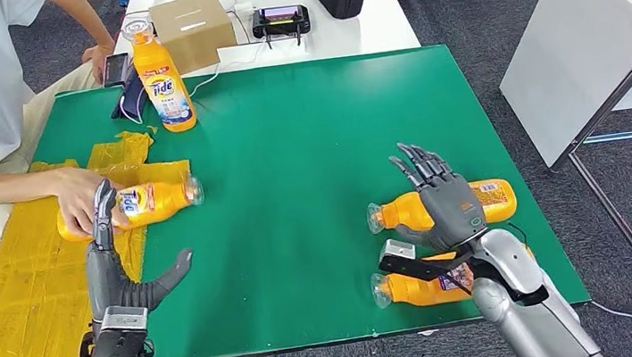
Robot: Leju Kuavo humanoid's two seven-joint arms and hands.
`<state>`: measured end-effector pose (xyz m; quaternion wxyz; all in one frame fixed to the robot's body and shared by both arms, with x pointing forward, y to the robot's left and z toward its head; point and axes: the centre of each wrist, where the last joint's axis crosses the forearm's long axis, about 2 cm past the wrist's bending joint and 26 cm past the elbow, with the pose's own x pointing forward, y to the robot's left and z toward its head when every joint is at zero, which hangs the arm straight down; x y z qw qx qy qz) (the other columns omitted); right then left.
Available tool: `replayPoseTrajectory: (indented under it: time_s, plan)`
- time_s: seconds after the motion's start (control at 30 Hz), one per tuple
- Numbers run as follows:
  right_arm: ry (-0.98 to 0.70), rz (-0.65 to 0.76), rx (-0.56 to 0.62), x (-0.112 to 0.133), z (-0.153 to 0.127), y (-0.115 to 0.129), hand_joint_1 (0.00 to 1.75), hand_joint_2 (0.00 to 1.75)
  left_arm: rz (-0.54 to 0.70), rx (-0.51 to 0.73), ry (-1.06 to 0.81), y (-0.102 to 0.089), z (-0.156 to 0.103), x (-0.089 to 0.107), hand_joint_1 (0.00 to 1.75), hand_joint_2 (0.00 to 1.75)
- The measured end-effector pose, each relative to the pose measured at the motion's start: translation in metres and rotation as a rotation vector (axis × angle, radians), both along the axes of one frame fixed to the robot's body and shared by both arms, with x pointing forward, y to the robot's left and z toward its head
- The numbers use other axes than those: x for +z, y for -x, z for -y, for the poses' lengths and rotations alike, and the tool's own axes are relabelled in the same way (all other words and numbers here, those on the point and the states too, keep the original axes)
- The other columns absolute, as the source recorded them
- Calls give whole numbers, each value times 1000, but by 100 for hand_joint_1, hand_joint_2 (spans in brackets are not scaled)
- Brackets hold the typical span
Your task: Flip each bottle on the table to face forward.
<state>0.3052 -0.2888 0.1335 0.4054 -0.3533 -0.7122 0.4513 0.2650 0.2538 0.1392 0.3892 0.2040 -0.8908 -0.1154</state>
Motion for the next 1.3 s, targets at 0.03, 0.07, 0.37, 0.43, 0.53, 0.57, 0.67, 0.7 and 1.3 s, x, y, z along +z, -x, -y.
replayPoseTrajectory:
  time_s: [0.03,0.07,0.37,0.43,0.53,0.57,0.67,0.7,1.3]
  plan:
    - [13,-12,-12,-2,6,-2,0,175,2,-12,8,1,3,1,0,175]
    - [26,-23,-23,-4,12,-5,0,175,3,-23,15,3,5,1,0,175]
    - [97,-122,-102,-17,49,-18,0,175,14,-78,66,6,18,2,0,175]
    - [99,-144,-106,-19,54,-19,0,175,20,-84,71,7,20,2,0,175]
    - [105,-164,-113,-22,60,-19,0,175,23,-92,73,7,23,3,0,175]
    - [107,-168,-115,-23,61,-19,0,175,24,-93,74,7,23,3,0,175]
    - [114,-182,-122,-25,64,-19,0,175,26,-95,76,7,24,3,0,175]
    - [119,-189,-126,-26,65,-20,0,175,28,-96,79,7,24,3,0,175]
    - [432,-277,-301,-33,79,-65,0,175,84,-109,195,-3,41,17,0,175]
